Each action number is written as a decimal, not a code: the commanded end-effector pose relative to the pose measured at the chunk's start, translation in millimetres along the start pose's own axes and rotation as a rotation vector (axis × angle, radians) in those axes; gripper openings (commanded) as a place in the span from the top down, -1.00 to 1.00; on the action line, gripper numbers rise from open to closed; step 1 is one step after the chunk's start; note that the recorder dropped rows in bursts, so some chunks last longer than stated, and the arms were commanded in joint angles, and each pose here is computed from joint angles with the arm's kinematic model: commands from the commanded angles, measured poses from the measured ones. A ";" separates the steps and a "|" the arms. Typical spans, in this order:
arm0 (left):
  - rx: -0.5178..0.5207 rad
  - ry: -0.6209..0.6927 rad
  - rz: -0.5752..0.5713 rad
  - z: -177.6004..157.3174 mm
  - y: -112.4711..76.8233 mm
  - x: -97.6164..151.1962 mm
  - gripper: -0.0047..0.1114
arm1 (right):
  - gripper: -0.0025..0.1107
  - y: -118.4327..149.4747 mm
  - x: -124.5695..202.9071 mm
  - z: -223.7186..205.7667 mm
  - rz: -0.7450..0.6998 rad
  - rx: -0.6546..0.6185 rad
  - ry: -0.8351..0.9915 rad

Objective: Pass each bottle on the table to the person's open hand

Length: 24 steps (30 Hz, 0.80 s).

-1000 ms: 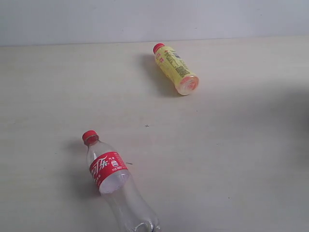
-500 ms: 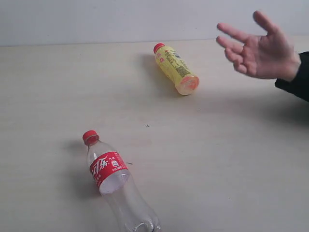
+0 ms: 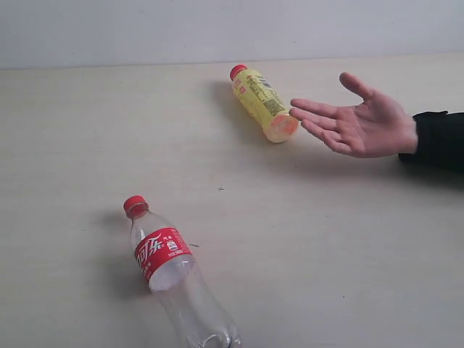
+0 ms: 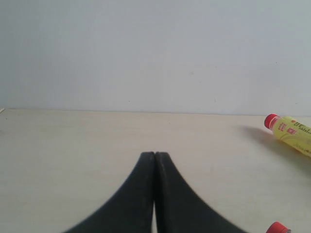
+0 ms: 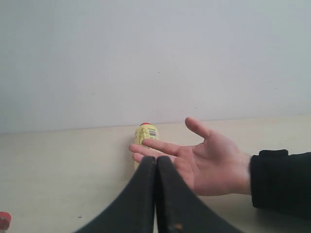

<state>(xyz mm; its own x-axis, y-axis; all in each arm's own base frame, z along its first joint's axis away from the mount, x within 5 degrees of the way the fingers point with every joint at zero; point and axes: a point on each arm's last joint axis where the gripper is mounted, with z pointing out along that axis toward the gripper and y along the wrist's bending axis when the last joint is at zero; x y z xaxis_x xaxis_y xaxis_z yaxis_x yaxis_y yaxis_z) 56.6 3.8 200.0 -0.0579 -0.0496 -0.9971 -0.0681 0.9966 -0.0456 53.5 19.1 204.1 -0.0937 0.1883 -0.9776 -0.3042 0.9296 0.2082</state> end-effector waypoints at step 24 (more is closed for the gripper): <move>0.006 0.000 -0.007 -0.4 -0.4 0.3 0.91 | 0.96 1.2 2.4 -0.3 0.217 -0.014 0.011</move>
<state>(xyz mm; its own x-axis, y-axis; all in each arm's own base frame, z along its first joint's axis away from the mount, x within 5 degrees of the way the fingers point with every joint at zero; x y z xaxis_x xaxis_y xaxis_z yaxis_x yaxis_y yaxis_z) 56.6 3.8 199.5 -0.0639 -0.0500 -0.9967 -0.0685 0.9966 -0.0456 53.0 20.5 203.5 -0.1521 0.3311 -0.9313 -0.2969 0.8834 0.3626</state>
